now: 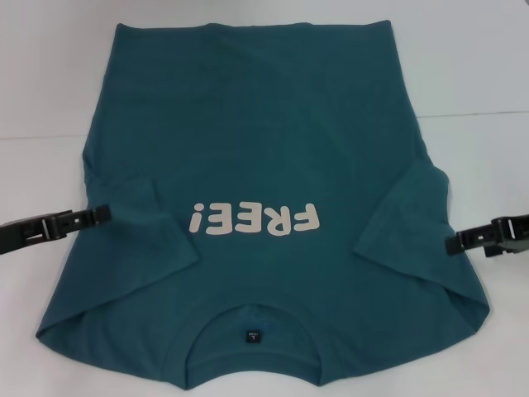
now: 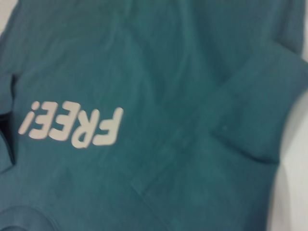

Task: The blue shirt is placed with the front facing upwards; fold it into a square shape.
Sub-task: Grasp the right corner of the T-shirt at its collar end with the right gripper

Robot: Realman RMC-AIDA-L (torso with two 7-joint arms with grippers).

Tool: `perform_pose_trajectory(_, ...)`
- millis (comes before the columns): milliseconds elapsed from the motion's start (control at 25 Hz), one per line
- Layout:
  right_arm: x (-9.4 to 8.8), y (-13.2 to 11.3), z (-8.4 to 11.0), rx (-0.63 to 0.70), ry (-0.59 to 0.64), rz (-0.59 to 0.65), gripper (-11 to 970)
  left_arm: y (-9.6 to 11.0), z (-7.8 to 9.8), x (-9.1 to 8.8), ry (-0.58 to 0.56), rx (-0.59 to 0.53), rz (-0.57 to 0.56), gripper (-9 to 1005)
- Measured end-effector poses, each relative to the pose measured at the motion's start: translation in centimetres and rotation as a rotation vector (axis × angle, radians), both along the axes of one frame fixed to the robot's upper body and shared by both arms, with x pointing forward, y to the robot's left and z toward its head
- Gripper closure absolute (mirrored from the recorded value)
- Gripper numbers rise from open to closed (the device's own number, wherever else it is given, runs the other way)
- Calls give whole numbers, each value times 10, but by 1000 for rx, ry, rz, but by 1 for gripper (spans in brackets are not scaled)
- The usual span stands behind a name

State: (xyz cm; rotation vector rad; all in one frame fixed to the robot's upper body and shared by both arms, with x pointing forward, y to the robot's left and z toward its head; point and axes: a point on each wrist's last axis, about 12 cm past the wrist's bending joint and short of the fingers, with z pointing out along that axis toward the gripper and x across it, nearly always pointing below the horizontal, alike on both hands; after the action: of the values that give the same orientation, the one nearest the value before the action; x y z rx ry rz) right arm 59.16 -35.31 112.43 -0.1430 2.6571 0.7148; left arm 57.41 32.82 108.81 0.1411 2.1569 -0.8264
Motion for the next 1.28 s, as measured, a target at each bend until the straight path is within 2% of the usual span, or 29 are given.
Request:
perform_pose_trajectory(360, -12, -5, -16, 15, 44, -16, 44, -3, 0, 2, -4, 1, 2, 121)
perform_pose_trajectory(640, -8, 1, -17, 16, 30, -10, 44, -5, 1, 3, -9, 1, -2, 120)
perform_pose_trajectory(1280, -14, 10, -30, 47, 73, -6, 43, -6, -2, 5, -13, 14, 6, 121)
